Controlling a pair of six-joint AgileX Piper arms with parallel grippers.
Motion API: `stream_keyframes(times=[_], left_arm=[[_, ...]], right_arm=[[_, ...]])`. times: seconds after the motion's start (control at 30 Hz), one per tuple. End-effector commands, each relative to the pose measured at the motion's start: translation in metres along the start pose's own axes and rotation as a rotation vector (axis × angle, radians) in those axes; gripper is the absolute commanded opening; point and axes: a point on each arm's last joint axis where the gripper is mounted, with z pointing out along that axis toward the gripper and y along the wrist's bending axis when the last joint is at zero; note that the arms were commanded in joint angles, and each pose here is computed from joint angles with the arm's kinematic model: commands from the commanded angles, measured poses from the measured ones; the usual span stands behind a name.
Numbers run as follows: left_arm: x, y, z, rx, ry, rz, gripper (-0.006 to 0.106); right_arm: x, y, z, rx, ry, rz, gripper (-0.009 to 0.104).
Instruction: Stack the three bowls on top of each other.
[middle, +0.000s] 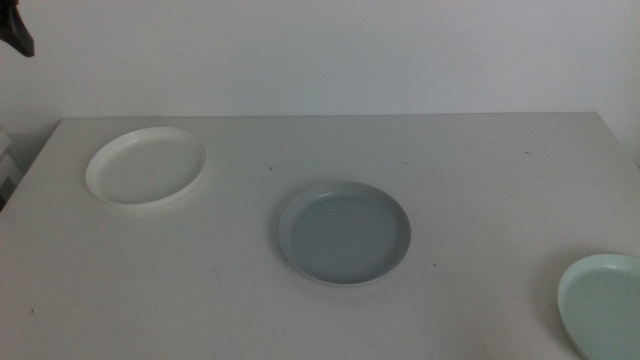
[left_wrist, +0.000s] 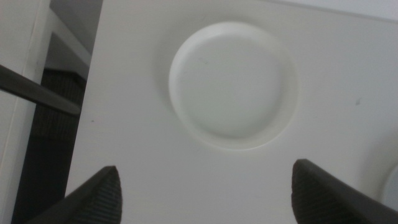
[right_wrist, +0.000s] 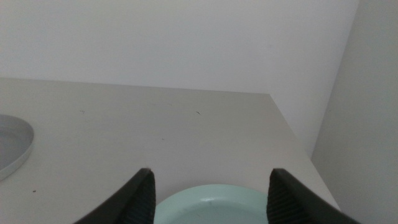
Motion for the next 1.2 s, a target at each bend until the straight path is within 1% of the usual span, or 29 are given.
stream_keyframes(times=[0.0,0.17,0.3,0.47,0.53,0.73,0.83,1.0,1.17], left_arm=[[-0.002,0.005,-0.009,0.038,-0.011,0.006,0.105],[-0.010,0.027,0.032,0.073,0.015,-0.004,0.105],[-0.014,0.040,0.069,0.076,0.035,-0.018,0.105],[-0.015,0.048,0.111,0.084,0.046,-0.020,0.105],[-0.016,0.050,0.130,0.099,0.044,-0.014,0.105],[-0.012,0.055,0.180,0.153,0.044,-0.046,0.105],[-0.009,0.057,0.198,0.174,0.045,-0.054,0.105],[-0.003,0.061,0.221,0.172,0.064,-0.071,0.105],[0.001,0.061,0.238,0.176,0.068,-0.062,0.105]], right_arm=[[-0.011,0.000,-0.003,-0.004,-0.114,-0.019,0.046],[-0.011,0.000,-0.003,-0.004,-0.114,-0.019,0.046],[-0.011,0.000,-0.003,-0.004,-0.114,-0.019,0.046],[-0.011,0.000,-0.003,-0.004,-0.114,-0.019,0.046],[-0.011,0.000,-0.003,-0.004,-0.114,-0.019,0.045],[-0.011,0.000,-0.003,-0.004,-0.114,-0.019,0.045],[-0.011,0.000,-0.003,-0.004,-0.114,-0.019,0.045],[-0.011,0.000,-0.003,-0.004,-0.114,-0.019,0.045],[-0.011,0.000,-0.003,-0.004,-0.114,-0.019,0.045]])
